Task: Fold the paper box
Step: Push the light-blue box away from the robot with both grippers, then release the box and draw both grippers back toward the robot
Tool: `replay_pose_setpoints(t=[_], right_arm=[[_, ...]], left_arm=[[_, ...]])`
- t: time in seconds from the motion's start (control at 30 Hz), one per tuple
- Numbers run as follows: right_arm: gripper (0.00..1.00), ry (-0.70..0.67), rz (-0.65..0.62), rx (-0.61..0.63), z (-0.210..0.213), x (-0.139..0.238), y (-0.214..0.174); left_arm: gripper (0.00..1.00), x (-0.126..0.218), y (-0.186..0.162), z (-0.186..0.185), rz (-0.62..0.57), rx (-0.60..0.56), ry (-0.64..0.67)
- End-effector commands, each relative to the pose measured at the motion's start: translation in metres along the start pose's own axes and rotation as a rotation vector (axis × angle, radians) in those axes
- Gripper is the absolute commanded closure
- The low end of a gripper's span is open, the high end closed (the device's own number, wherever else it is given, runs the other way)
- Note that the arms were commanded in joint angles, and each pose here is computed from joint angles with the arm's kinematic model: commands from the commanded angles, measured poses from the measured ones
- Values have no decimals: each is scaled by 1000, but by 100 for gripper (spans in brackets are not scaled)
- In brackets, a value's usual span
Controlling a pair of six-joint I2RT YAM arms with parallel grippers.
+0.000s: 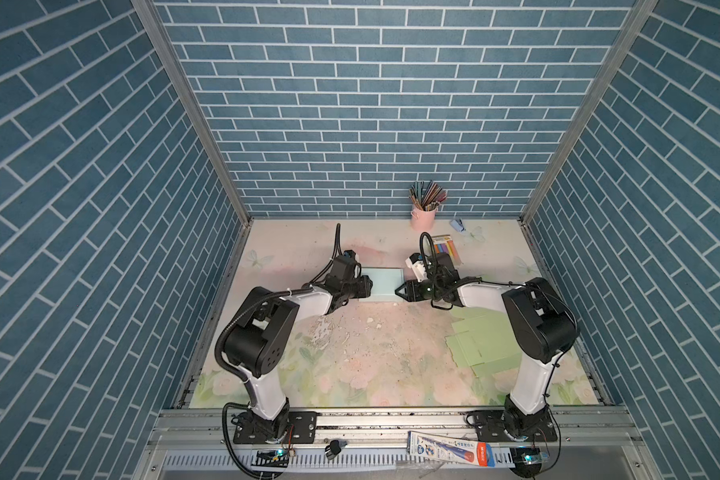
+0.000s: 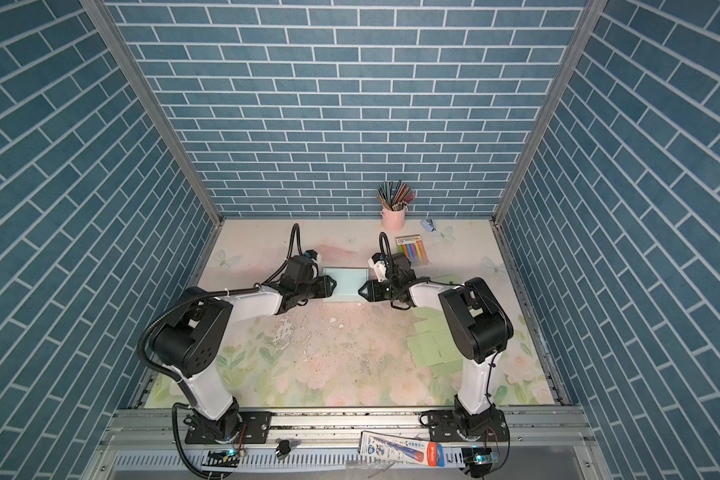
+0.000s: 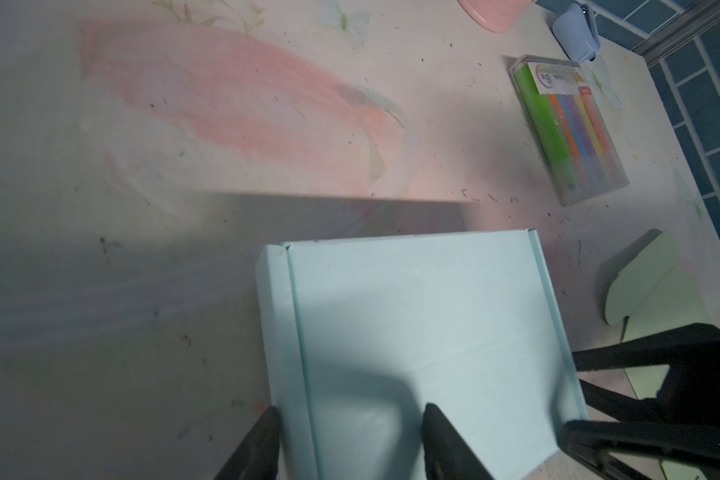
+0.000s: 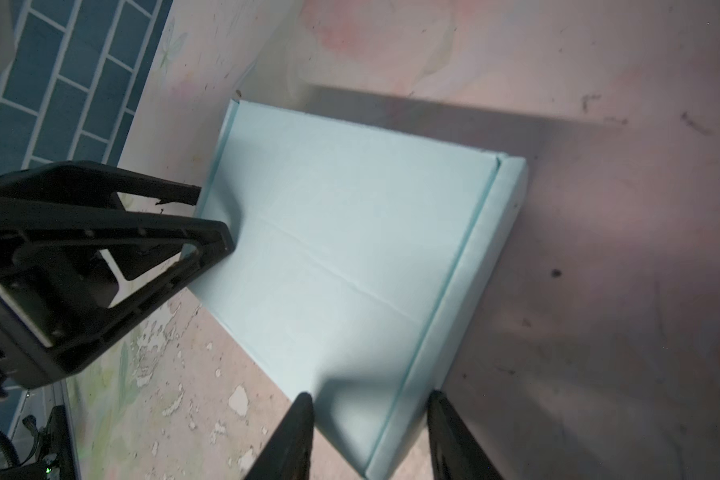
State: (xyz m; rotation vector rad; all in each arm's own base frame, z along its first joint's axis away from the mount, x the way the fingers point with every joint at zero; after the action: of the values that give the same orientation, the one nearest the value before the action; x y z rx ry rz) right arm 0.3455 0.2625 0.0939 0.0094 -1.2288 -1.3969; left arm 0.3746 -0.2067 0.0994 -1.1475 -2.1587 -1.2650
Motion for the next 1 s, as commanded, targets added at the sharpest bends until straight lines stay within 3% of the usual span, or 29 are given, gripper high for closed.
replay_pose_setpoints(t=[0.0,0.47,0.67,0.8,0.97], right_arm=[[55,88,-51,66,13,-12,23],[50,30,-41,37,-24,-32,55],[40,-40,-45,41,-30,-22,55],[27,-133,-69,83,-29,0,64],[21,-191,-108,120,-18,36,65]], left_arm=[[46,-10,1,-36,65,-71,-180],[46,-46,24,-17,66,-36,-155],[28,-40,31,-10,46,-14,-155],[14,-27,33,-7,31,6,-162],[11,7,28,-5,-15,0,-153]])
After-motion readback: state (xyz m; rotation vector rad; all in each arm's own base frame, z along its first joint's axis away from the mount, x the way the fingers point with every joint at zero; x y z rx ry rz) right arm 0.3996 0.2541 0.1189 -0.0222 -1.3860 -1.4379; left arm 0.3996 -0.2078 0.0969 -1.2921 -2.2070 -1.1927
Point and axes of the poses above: each gripper's point midway between its finger pads, its own x axis back along the fingers, its own z axis along the line the jaws close on, y = z × x, the point moved 6 cm from there along x, back along the fingers, and after that the axes turned 10 degrees about x, right-handed, at the moved point
